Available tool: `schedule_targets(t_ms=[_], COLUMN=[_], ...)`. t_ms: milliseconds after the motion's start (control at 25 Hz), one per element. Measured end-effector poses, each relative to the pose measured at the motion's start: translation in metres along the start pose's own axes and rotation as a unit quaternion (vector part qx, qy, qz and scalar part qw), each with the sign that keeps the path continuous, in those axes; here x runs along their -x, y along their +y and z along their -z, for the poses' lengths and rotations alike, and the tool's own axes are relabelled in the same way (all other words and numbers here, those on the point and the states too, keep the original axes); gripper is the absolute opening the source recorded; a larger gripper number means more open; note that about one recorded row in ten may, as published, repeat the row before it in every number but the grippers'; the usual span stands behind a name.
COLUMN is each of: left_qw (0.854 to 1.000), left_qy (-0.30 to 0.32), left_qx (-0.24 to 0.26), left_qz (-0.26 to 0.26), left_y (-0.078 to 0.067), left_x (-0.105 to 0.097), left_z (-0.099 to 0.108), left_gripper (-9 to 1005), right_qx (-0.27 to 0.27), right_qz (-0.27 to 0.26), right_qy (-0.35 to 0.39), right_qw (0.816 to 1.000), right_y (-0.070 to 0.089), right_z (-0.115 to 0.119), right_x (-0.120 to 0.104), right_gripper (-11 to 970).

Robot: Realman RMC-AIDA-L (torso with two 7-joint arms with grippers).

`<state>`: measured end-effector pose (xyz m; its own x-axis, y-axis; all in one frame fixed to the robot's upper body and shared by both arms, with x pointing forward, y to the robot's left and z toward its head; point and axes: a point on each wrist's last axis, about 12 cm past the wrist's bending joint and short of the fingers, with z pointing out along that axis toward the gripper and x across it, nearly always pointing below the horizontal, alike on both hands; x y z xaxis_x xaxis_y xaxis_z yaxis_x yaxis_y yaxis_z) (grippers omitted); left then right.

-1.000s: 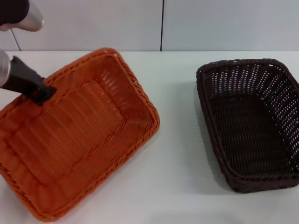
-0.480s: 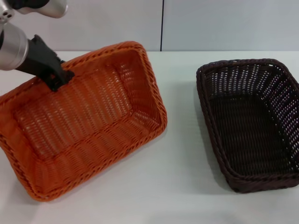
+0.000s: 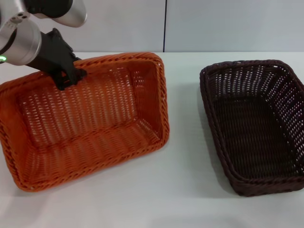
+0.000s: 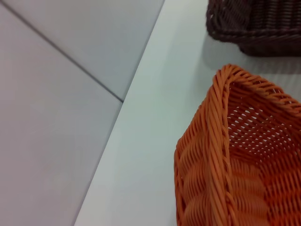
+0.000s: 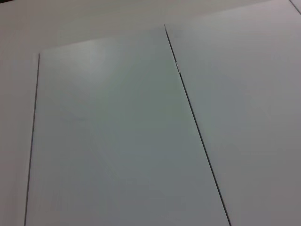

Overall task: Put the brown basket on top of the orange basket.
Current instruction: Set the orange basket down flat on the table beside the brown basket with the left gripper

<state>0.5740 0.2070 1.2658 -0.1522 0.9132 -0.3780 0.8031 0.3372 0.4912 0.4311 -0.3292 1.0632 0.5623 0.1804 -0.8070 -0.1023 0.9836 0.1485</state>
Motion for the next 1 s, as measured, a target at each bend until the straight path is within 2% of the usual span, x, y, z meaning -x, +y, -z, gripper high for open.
schedule_targets(t_ms=[360, 480, 560, 1000], left_qw=[0.998, 0.998, 0.995, 0.993], left_qy=[-0.002, -0.002, -0.004, -0.021], left_qx=[-0.011, -0.011, -0.026, -0.045], left_qz=[-0.064, -0.064, -0.094, -0.11], left_y=[-0.002, -0.002, -0.01, -0.015], left_x=[0.006, 0.006, 0.017, 0.024], left_z=[-0.002, -0.002, -0.005, -0.013], left_gripper=[173, 172, 172, 170], right_qx=[0.0, 0.0, 0.0, 0.002], right_qz=[0.0, 0.0, 0.0, -0.003], right_qy=[-0.001, -0.001, -0.001, 0.001], right_qw=[1.0, 1.0, 1.0, 1.0], right_y=[0.0, 0.0, 0.0, 0.001], right_z=[0.0, 0.0, 0.0, 0.001], right_x=[0.0, 0.0, 0.0, 0.0], right_gripper=[822, 822, 823, 823])
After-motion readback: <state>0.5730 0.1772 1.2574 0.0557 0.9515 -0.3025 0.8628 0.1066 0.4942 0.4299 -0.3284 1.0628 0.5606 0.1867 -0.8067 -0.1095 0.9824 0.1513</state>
